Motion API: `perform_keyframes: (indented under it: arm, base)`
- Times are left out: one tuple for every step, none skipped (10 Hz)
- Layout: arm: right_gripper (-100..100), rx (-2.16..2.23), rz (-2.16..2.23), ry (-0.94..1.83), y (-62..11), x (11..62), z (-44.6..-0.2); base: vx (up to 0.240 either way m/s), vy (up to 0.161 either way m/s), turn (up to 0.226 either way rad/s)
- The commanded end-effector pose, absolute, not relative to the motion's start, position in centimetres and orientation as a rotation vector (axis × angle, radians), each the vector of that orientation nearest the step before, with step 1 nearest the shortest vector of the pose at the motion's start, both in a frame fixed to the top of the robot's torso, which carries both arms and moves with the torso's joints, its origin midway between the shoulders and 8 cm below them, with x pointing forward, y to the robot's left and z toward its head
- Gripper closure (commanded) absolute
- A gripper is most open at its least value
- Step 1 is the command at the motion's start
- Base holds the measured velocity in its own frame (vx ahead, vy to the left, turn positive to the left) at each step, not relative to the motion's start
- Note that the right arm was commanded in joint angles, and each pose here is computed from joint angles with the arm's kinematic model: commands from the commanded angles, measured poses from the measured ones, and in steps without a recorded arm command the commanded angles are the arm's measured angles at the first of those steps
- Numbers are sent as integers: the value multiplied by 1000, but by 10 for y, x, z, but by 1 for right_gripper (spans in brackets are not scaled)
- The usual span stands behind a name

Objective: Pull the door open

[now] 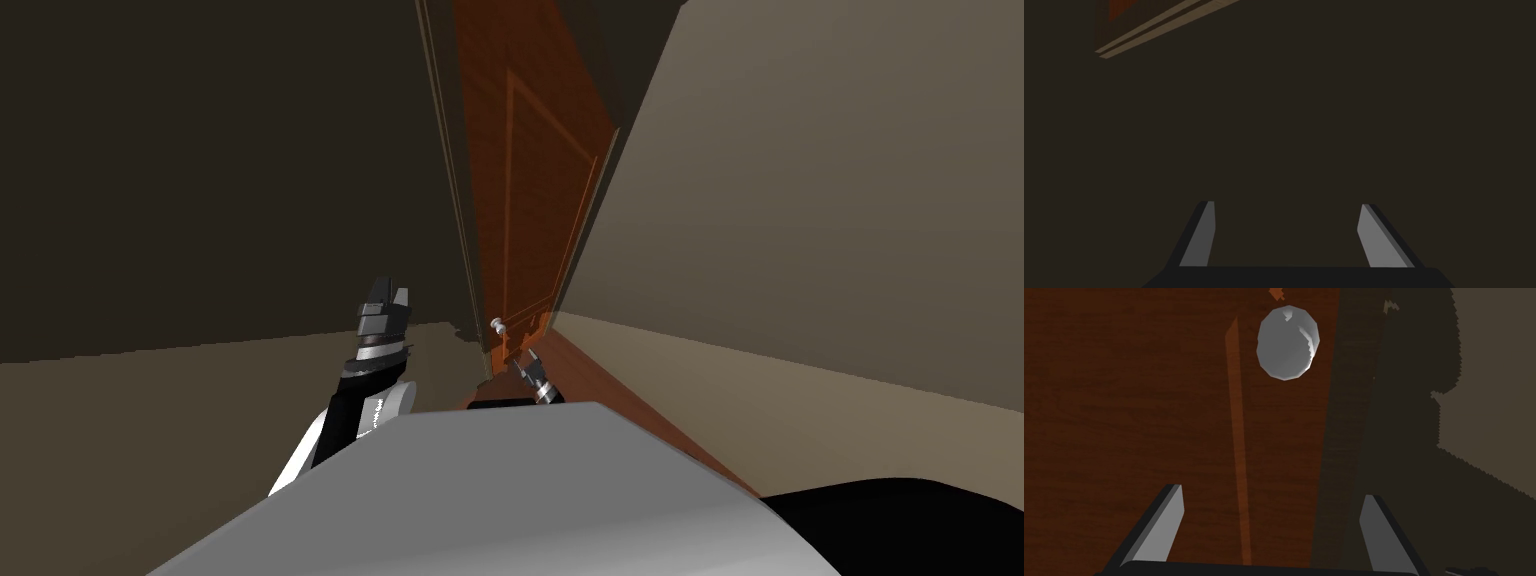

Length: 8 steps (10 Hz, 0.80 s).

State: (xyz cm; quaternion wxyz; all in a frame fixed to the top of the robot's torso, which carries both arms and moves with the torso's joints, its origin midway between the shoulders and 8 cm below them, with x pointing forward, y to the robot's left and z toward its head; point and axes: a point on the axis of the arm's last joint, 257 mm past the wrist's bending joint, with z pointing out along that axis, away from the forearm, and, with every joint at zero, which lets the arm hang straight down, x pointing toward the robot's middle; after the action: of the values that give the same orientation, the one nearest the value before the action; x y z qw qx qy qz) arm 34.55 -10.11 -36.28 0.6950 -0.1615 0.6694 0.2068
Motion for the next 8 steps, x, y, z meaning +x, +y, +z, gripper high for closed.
perform_keyframes:
  arm:
    - [-100,-392,455,1505,-93,338,-373]
    - [-100,-411,453,1512,-87,334,-380]
    - [-100,-430,451,1517,-81,331,-385]
    - [-100,-430,451,1517,-81,331,-385]
    - [-100,-445,451,1522,-75,327,-390]
    - [-100,-435,452,1521,-77,329,-387]
    - [-100,-454,440,1531,-86,332,-394]
    - [-100,-461,434,1536,-91,335,-397]
  base:
    - [122,7,50]
    - [157,-21,42]
    - [172,-28,51]
    - [99,-16,18]
    - [65,-9,42]
    - [25,-7,12]
    - [-80,6,-38]
    - [-145,4,-50]
